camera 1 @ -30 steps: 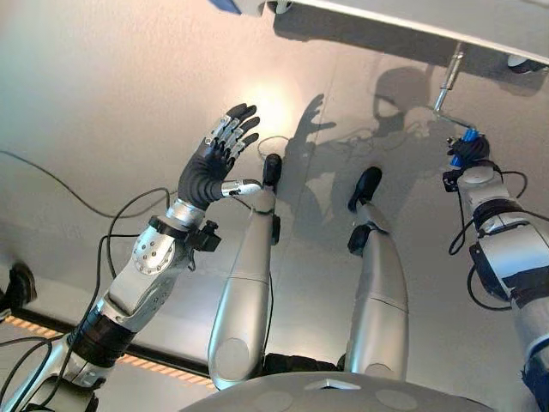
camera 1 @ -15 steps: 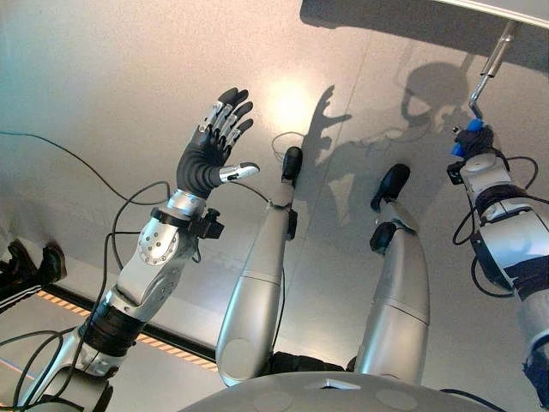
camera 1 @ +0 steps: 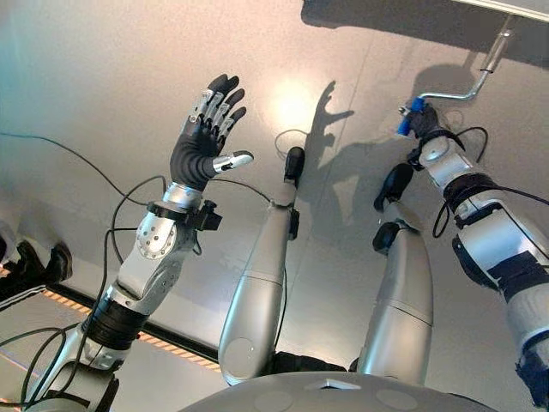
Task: Raise the hospital bed
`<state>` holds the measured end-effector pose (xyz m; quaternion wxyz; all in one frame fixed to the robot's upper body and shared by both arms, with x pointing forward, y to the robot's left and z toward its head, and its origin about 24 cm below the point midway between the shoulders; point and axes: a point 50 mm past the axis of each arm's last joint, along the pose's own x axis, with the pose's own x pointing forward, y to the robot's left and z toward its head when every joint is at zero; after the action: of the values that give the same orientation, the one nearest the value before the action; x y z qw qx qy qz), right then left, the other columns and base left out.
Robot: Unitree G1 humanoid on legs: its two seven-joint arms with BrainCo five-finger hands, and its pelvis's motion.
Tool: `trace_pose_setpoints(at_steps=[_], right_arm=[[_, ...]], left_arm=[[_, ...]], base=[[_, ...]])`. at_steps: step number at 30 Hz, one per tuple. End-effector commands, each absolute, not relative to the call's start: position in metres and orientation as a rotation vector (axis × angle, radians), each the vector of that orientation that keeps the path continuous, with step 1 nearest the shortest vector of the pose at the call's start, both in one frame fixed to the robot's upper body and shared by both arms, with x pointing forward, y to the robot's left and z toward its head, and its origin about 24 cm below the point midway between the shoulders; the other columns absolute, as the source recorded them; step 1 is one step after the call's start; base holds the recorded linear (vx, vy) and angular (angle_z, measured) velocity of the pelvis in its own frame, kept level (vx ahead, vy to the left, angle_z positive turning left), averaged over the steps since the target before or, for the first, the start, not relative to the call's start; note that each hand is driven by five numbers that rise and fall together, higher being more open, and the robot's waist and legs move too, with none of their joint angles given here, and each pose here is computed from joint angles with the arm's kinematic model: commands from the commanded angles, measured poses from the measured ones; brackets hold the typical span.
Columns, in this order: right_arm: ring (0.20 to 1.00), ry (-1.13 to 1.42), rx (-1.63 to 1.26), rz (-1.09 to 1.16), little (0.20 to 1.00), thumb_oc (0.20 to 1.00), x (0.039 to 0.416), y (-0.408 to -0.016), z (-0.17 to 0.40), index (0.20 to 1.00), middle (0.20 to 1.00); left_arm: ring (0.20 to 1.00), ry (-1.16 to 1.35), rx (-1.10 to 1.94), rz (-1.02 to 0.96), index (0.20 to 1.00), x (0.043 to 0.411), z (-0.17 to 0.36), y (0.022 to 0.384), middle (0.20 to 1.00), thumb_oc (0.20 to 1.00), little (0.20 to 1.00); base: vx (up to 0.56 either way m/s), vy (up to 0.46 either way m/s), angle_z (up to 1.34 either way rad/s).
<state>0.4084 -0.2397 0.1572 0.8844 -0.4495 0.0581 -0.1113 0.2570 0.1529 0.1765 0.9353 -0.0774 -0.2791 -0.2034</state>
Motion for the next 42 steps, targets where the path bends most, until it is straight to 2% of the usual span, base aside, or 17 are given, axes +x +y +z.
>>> trace_pose_setpoints(at_steps=[1, 2, 5, 7, 10, 14, 15, 22, 30, 33, 34, 35, 38, 39, 42], right_arm=[[0.200, -0.410, -0.726, 0.310, 0.200, 0.200, 0.398, -0.061, 0.193, 0.200, 0.200], [0.200, -0.526, -0.563, 0.341, 0.200, 0.200, 0.382, -0.056, 0.208, 0.200, 0.200], [0.200, -0.639, -0.427, 0.373, 0.200, 0.200, 0.360, -0.061, 0.217, 0.200, 0.200], [0.200, -0.762, -0.226, 0.352, 0.200, 0.200, 0.330, -0.080, 0.226, 0.200, 0.200], [0.200, -0.796, -0.152, 0.333, 0.200, 0.200, 0.315, -0.092, 0.223, 0.200, 0.200], [0.200, -0.857, -0.092, 0.223, 0.200, 0.200, 0.292, -0.125, 0.221, 0.200, 0.200], [0.200, -0.865, -0.025, 0.139, 0.200, 0.200, 0.286, -0.142, 0.219, 0.200, 0.200], [0.200, -0.860, -0.034, -0.086, 0.200, 0.200, 0.278, -0.189, 0.211, 0.200, 0.200], [0.200, -0.693, -0.146, -0.409, 0.200, 0.200, 0.282, -0.265, 0.184, 0.200, 0.200], [0.200, -0.522, -0.228, -0.547, 0.200, 0.200, 0.289, -0.307, 0.163, 0.200, 0.200], [0.200, -0.380, -0.223, -0.619, 0.200, 0.200, 0.295, -0.336, 0.148, 0.200, 0.200], [0.200, -0.381, -0.223, -0.616, 0.200, 0.200, 0.296, -0.336, 0.149, 0.200, 0.200], [0.200, -0.176, -0.274, -0.700, 0.200, 0.200, 0.300, -0.373, 0.135, 0.200, 0.200], [0.200, -0.019, -0.362, -0.747, 0.200, 0.200, 0.302, -0.394, 0.128, 0.200, 0.200], [0.200, 0.066, -0.400, -0.774, 0.200, 0.200, 0.307, -0.402, 0.130, 0.200, 0.200]], left_arm=[[1.000, -0.664, -0.228, -0.506, 1.000, 0.239, 0.187, 0.140, 1.000, 1.000, 1.000], [1.000, -0.656, -0.223, -0.505, 1.000, 0.239, 0.185, 0.141, 1.000, 1.000, 1.000], [1.000, -0.646, -0.207, -0.491, 1.000, 0.237, 0.181, 0.143, 1.000, 1.000, 1.000], [1.000, -0.613, -0.195, -0.487, 1.000, 0.235, 0.174, 0.145, 1.000, 1.000, 1.000], [1.000, -0.589, -0.177, -0.492, 1.000, 0.232, 0.168, 0.146, 1.000, 1.000, 1.000], [1.000, -0.562, -0.136, -0.485, 1.000, 0.230, 0.162, 0.153, 1.000, 1.000, 1.000], [1.000, -0.556, -0.129, -0.473, 1.000, 0.231, 0.161, 0.155, 1.000, 1.000, 1.000], [1.000, -0.551, -0.114, -0.463, 1.000, 0.224, 0.159, 0.162, 1.000, 1.000, 1.000], [1.000, -0.560, -0.119, -0.437, 1.000, 0.218, 0.163, 0.174, 1.000, 1.000, 1.000], [1.000, -0.558, -0.127, -0.437, 1.000, 0.218, 0.164, 0.177, 1.000, 1.000, 1.000], [1.000, -0.539, -0.136, -0.452, 1.000, 0.217, 0.161, 0.176, 1.000, 1.000, 1.000], [1.000, -0.540, -0.137, -0.450, 1.000, 0.218, 0.161, 0.176, 1.000, 1.000, 1.000], [1.000, -0.512, -0.145, -0.477, 1.000, 0.218, 0.159, 0.173, 1.000, 1.000, 1.000], [1.000, -0.506, -0.152, -0.490, 1.000, 0.220, 0.159, 0.170, 1.000, 1.000, 1.000], [1.000, -0.507, -0.161, -0.506, 1.000, 0.220, 0.159, 0.166, 1.000, 1.000, 1.000]], base=[[0.00, 0.031, -0.11], [0.00, 0.028, -0.09], [0.00, 0.002, -0.06], [-0.01, -0.029, -0.08], [-0.01, -0.006, -0.09], [-0.01, -0.023, -0.19], [-0.02, -0.056, -0.20], [-0.01, -0.065, -0.13], [0.00, -0.097, -0.04], [0.01, -0.090, 0.03], [0.01, -0.065, 0.03], [0.01, -0.062, 0.05], [0.02, -0.046, 0.05], [0.02, -0.055, 0.01], [0.01, -0.018, 0.00]])
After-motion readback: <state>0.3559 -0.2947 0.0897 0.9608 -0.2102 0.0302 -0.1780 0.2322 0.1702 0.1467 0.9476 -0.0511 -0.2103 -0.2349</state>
